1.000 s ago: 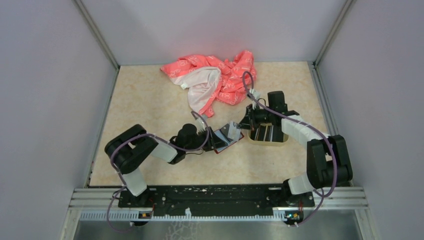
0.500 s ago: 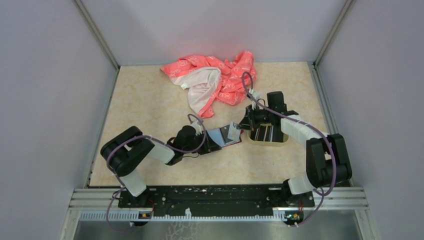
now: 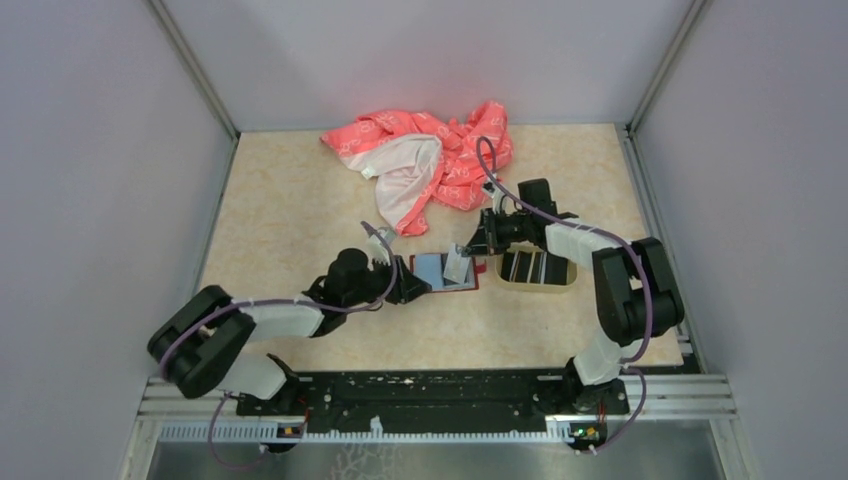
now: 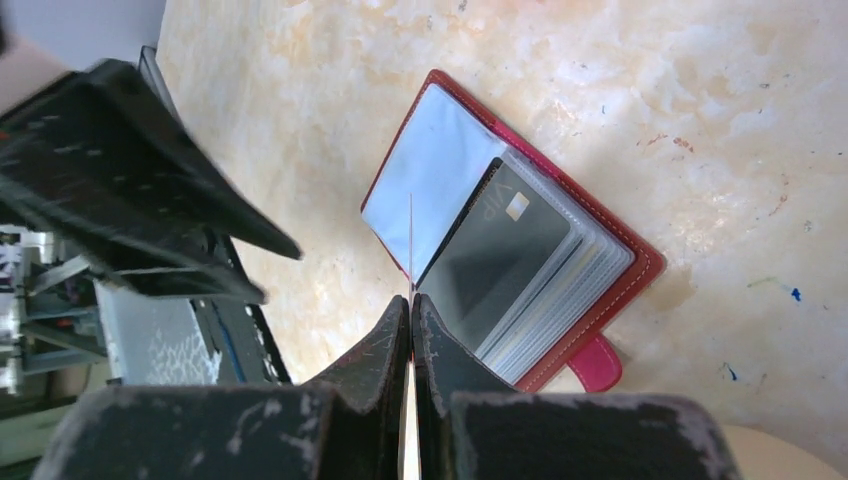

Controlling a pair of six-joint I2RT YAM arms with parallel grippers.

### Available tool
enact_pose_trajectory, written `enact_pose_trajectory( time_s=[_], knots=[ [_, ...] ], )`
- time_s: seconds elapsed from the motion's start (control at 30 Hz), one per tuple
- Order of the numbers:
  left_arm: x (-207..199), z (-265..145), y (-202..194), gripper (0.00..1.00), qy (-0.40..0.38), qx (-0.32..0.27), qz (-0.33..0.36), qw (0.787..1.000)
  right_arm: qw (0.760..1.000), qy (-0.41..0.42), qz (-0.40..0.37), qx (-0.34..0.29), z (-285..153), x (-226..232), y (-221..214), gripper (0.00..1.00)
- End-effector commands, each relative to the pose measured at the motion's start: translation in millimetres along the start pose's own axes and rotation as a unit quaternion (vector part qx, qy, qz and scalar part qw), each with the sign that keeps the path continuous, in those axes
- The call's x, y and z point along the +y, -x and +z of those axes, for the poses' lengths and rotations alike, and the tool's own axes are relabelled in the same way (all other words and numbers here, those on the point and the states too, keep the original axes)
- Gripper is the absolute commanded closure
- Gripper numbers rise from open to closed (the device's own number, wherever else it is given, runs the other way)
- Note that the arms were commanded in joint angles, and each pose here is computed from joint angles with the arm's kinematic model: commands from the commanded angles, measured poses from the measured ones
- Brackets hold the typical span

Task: Put the credit cards into the card holder
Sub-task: Insert the credit card into the card holder.

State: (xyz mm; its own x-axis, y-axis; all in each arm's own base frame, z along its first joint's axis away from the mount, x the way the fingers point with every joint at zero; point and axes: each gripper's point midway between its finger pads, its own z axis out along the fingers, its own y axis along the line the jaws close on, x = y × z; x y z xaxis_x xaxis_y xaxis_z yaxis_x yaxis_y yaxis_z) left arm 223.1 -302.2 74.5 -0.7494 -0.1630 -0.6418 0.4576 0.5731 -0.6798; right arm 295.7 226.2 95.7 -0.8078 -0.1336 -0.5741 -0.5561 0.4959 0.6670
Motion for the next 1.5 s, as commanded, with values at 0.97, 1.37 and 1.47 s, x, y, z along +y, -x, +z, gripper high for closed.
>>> enact_pose_trajectory(
  time_s=[0.97,1.37,1.47],
  knots=[
    [28.7,5.0,31.7,0.60,0.071,-0.019,0.049,0.996,0.978,-0.197,0.072,-0.017,18.6,-28.9,31.0,1.00],
    [23.8,34.1,24.4,0.69,0.029,0.006,0.044,0.999,0.974,-0.219,0.051,-0.027,12.6,-22.6,36.1,1.00],
    [32.5,38.4,20.5,0.72,0.043,0.013,0.042,0.998,0.974,-0.218,0.049,-0.027,12.1,-20.5,35.8,1.00]
  ],
)
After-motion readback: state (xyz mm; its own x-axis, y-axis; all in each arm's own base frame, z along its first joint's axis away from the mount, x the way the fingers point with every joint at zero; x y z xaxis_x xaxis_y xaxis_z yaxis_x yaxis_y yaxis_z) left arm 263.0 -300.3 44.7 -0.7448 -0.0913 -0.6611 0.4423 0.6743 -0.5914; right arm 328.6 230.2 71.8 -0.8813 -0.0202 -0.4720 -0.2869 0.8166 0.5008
